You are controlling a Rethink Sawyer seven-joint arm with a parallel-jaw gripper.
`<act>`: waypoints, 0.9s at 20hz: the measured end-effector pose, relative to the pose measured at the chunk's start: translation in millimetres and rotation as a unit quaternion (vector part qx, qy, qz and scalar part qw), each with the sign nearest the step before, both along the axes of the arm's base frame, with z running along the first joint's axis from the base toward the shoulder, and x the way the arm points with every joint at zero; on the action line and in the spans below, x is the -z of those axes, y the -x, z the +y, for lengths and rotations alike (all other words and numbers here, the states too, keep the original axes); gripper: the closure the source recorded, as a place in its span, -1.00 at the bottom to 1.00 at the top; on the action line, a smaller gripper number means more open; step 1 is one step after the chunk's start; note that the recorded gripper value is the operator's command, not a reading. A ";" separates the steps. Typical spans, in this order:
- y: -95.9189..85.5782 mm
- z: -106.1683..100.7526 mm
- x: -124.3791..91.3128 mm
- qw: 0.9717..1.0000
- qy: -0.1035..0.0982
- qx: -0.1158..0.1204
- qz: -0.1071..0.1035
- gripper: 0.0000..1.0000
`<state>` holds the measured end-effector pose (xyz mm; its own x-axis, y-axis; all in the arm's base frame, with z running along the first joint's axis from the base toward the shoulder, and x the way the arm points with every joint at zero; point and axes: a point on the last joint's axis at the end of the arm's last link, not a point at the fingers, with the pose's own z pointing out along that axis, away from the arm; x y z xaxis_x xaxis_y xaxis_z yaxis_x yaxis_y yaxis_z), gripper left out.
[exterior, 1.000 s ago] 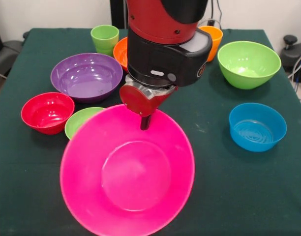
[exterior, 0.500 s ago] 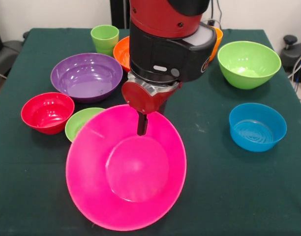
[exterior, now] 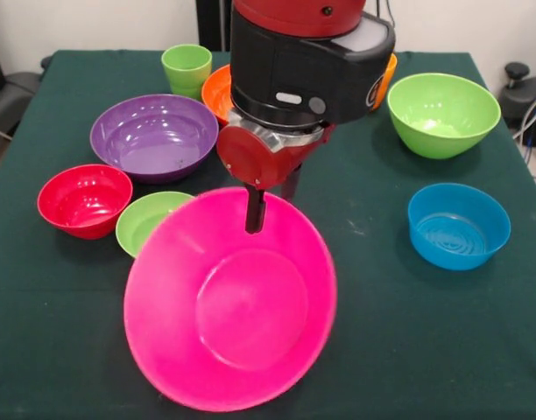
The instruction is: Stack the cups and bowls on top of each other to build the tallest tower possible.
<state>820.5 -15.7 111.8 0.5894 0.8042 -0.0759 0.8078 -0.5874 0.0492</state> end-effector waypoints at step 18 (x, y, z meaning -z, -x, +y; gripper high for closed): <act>7.3 5.4 -29.8 0.996 -0.080 0.034 -0.012 -1.00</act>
<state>813.2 -10.3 141.6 0.6431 0.7631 0.0643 0.7655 -0.6427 -0.0297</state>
